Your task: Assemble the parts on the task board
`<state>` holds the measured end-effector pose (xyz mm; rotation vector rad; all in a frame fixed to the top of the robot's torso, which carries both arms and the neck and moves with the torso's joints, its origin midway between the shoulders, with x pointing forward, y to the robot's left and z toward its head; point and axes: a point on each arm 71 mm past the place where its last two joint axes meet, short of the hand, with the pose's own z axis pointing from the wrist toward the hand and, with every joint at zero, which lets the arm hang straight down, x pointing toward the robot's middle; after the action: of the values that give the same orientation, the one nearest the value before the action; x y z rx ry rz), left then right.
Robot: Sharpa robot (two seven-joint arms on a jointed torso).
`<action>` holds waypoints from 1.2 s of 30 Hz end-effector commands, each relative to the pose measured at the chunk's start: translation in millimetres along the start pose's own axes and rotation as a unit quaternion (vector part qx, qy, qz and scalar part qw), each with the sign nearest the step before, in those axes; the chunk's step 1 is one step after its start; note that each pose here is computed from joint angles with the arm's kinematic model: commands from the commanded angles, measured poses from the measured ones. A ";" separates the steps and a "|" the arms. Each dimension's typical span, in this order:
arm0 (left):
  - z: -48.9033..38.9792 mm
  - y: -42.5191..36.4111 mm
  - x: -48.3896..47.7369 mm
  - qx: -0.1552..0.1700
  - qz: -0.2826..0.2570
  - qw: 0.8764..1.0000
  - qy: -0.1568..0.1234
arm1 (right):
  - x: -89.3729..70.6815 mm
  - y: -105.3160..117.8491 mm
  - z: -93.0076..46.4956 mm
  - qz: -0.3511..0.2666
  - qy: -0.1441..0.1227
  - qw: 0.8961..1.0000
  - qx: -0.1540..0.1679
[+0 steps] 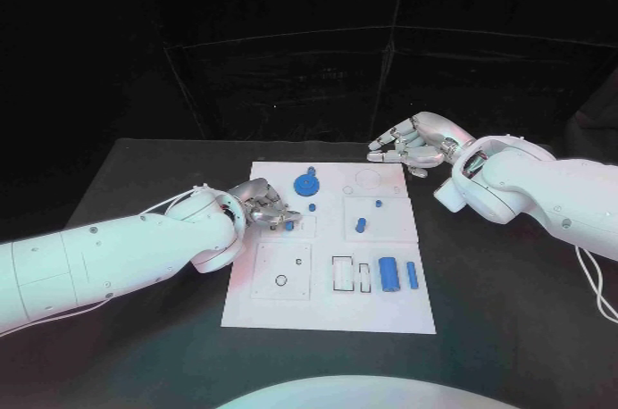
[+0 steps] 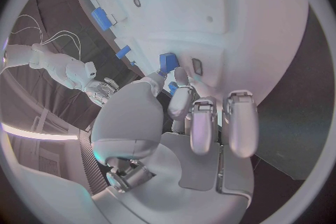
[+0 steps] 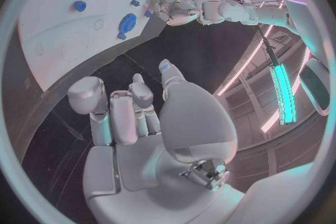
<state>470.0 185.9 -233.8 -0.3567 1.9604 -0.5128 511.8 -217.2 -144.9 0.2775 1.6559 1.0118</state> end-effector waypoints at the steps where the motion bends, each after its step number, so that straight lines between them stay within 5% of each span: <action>1: 1.3 -1.6 -0.6 0.003 -0.001 1.000 0.001 | -0.2 1.9 0.3 0.002 0.002 1.000 -0.005; 27: 1.0 -4.4 -4.9 0.023 -0.022 0.999 -0.017 | 0.1 1.9 1.4 0.004 0.001 1.000 -0.005; 36: -5.4 -4.2 -4.0 0.031 -0.037 0.999 0.006 | -1.1 0.1 1.6 0.004 0.000 1.000 -0.003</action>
<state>468.1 187.8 -227.6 -0.3880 1.9335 -0.5800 513.3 -217.7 -145.5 0.2831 1.6554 1.0102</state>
